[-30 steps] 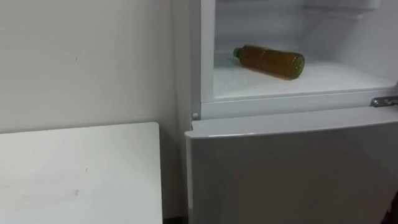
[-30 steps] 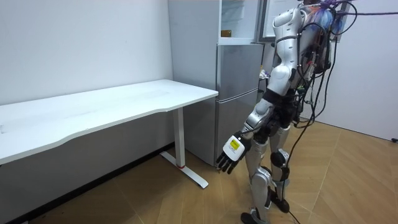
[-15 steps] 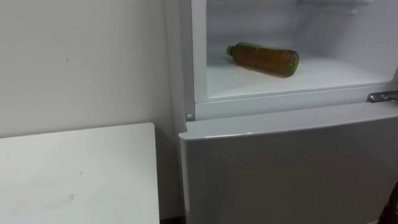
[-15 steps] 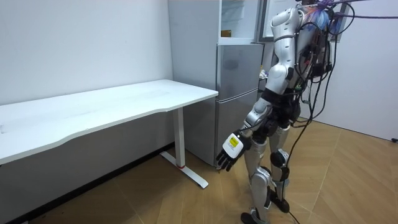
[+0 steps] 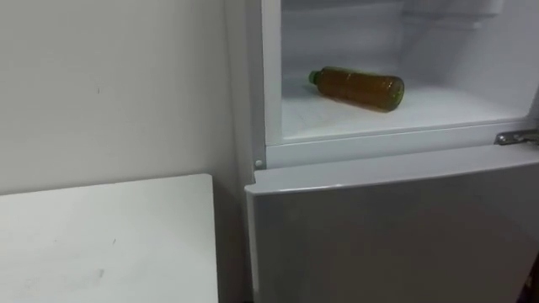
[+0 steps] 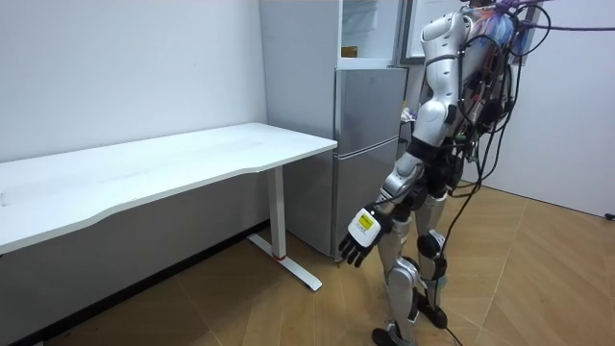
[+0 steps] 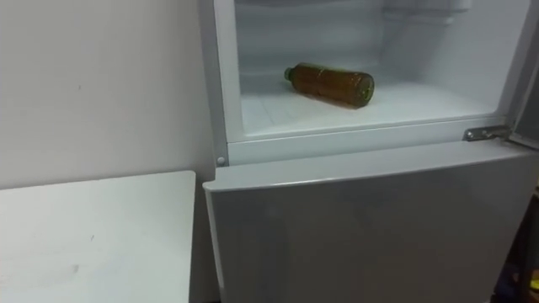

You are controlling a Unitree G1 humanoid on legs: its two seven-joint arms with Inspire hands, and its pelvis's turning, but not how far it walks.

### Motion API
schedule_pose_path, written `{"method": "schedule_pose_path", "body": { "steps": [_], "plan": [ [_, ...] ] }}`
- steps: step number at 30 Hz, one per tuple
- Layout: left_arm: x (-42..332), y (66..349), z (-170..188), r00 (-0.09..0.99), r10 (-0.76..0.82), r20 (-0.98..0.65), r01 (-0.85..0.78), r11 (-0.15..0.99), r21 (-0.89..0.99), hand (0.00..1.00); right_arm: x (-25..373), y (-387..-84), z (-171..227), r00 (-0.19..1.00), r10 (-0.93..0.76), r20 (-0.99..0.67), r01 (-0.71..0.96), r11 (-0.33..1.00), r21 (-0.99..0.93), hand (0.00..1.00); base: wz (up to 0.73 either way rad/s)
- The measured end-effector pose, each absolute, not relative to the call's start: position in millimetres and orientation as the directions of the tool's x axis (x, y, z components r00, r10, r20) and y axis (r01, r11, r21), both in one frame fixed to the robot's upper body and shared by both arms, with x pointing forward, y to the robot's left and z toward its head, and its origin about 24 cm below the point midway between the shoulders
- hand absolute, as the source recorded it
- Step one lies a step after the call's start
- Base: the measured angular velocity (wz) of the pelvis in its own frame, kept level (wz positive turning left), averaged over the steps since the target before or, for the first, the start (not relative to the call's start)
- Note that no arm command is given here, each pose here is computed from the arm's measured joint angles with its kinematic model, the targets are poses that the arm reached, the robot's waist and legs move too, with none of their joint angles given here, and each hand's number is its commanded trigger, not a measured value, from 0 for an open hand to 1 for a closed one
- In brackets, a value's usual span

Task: Put the bottle in the upper fridge

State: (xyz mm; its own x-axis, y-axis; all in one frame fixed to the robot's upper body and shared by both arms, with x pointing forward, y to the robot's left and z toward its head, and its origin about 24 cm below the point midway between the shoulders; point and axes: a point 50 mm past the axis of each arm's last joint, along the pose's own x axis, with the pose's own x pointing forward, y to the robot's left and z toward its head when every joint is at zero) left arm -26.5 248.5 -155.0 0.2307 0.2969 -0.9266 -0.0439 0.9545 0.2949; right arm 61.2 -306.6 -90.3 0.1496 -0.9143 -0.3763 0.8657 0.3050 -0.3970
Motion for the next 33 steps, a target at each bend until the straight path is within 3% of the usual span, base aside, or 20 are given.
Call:
{"method": "schedule_pose_path", "body": {
  "steps": [6, 13, 23, 29, 33],
  "plan": [
    [-30, 243, -157, 0.215, 0.293, -0.932, -0.034, 0.956, 0.293, 0.00, 25, -295, -122, -0.016, -0.815, -0.579, 0.870, 0.274, -0.409, 0.00, 0.00],
    [-31, 240, -158, 0.210, 0.285, -0.935, -0.033, 0.958, 0.284, 0.00, 1, -280, -140, -0.129, -0.623, -0.771, 0.967, 0.092, -0.236, 0.00, 0.00],
    [-37, 235, -160, 0.158, 0.278, -0.947, -0.125, 0.957, 0.260, 0.00, 18, -278, -142, -0.038, -0.493, -0.869, 0.993, -0.118, 0.024, 0.00, -0.01],
    [-37, 240, -159, 0.162, 0.273, -0.948, -0.161, 0.955, 0.247, 0.00, 52, -303, -122, 0.097, -0.540, -0.836, 0.922, -0.268, 0.280, 0.00, -0.07],
    [-35, 249, -155, 0.179, 0.297, -0.938, -0.203, 0.944, 0.260, 0.00, 70, -327, -98, 0.176, -0.610, -0.772, 0.856, -0.292, 0.426, 0.00, -0.01]
  ]
}}
